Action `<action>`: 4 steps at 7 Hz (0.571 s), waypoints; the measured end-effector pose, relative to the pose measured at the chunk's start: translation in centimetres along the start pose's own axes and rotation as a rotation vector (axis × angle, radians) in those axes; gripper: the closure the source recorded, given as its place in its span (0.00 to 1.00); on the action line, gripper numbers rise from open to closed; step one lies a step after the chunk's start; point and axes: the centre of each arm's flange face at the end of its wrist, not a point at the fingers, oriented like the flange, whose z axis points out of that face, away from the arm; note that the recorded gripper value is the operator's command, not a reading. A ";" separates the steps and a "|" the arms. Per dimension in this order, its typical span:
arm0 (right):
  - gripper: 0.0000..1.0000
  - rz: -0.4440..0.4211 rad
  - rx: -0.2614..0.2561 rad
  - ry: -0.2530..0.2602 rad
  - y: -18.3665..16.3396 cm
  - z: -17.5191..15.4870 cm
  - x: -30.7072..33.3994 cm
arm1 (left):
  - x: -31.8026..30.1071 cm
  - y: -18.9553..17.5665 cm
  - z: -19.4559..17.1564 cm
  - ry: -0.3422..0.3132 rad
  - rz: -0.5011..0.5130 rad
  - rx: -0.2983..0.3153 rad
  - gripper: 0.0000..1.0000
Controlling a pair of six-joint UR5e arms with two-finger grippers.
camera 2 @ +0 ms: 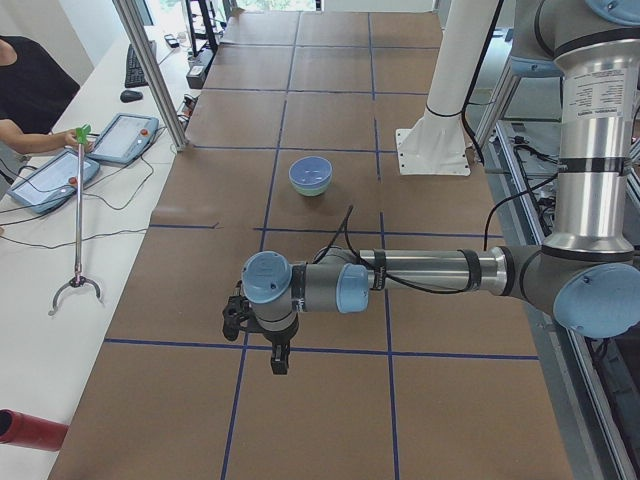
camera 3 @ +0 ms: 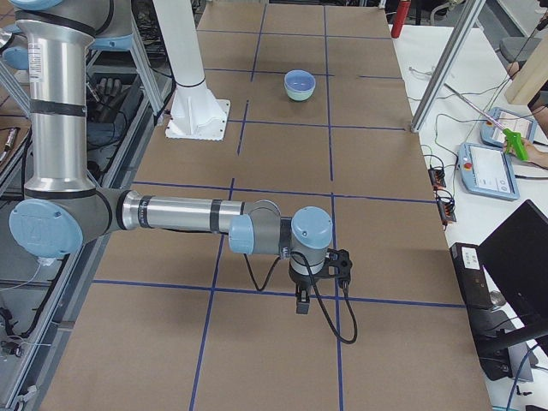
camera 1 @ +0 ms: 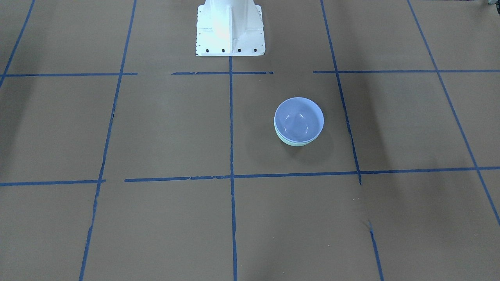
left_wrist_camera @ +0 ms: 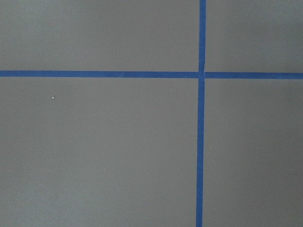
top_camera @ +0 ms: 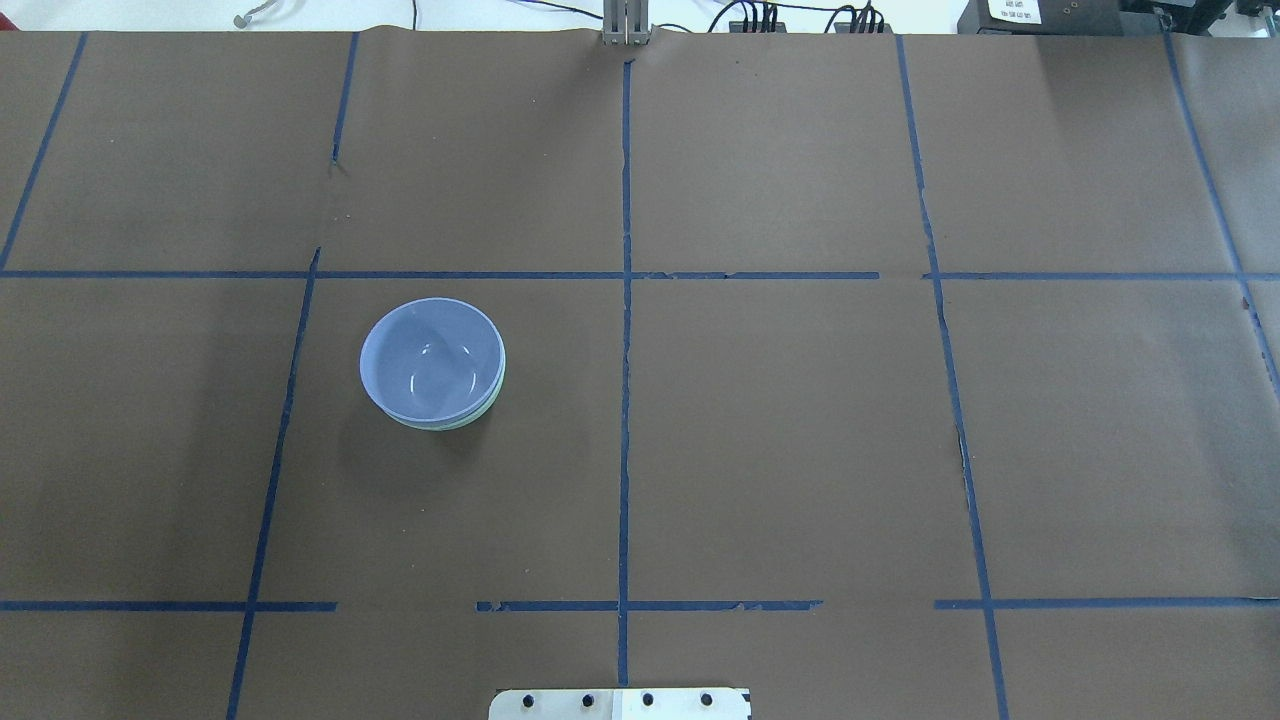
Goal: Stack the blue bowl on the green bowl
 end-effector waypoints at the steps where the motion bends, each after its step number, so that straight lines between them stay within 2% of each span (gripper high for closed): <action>1: 0.00 0.000 0.000 0.000 0.0 0.0 0.0 | 0.0 0.0 0.0 0.000 0.001 0.001 0.00; 4: 0.00 0.000 0.000 -0.001 0.0 0.0 0.0 | 0.1 0.0 -0.1 0.000 0.007 0.003 0.00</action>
